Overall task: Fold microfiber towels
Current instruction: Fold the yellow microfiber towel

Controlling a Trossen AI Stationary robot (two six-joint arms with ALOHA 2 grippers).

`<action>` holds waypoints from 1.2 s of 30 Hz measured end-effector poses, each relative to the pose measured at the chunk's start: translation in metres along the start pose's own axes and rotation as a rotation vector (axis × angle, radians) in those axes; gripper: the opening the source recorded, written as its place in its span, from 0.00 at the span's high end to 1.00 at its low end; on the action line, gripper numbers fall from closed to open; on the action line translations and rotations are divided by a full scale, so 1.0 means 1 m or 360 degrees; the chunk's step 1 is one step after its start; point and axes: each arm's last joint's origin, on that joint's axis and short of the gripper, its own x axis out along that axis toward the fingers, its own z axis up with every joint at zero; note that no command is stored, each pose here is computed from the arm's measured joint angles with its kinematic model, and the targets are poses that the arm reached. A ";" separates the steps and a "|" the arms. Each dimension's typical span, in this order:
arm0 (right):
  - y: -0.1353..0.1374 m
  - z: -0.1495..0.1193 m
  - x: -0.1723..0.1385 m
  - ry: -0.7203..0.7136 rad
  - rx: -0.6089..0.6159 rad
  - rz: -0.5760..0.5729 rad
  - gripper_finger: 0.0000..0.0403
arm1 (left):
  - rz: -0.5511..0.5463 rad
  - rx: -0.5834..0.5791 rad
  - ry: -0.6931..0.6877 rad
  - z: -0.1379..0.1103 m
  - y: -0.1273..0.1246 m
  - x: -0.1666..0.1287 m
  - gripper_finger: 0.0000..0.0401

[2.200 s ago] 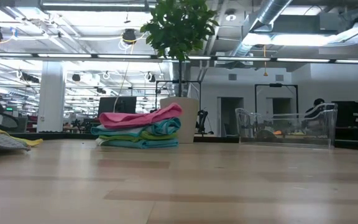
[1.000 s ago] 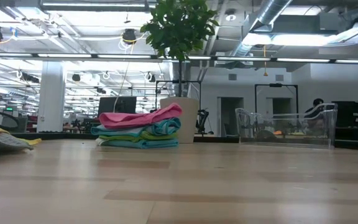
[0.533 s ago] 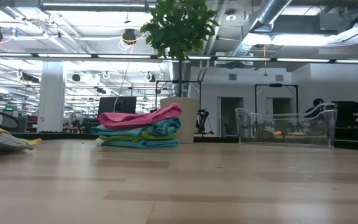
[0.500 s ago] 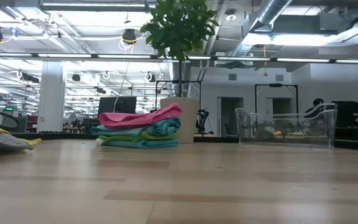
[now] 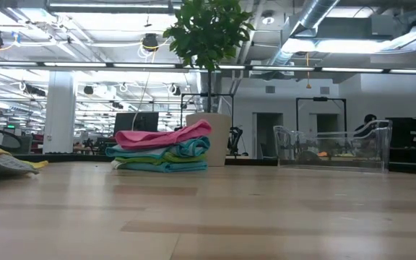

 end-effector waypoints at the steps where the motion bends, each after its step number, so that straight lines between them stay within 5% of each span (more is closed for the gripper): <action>1: 0.000 0.000 0.000 0.0000 0.0000 0.0000 0.47 | 0.0004 0.0014 0.0008 0.000 0.000 0.002 0.64; 16: 0.000 0.000 0.000 0.0002 -0.0003 -0.0004 0.47 | 0.0030 -0.0010 0.0035 0.007 -0.001 0.016 0.65; 23: 0.001 -0.001 -0.001 0.0000 -0.0018 0.0007 0.47 | 0.0063 -0.0066 0.0194 0.020 -0.004 0.039 0.84; 27: 0.001 0.000 0.000 -0.0010 -0.0077 0.0020 0.47 | 0.0118 -0.0037 0.0210 0.025 -0.006 0.025 0.97; 36: 0.007 0.013 0.006 -0.0090 -0.0162 0.0104 0.47 | 0.0139 -0.0115 0.0161 0.034 -0.007 -0.042 0.96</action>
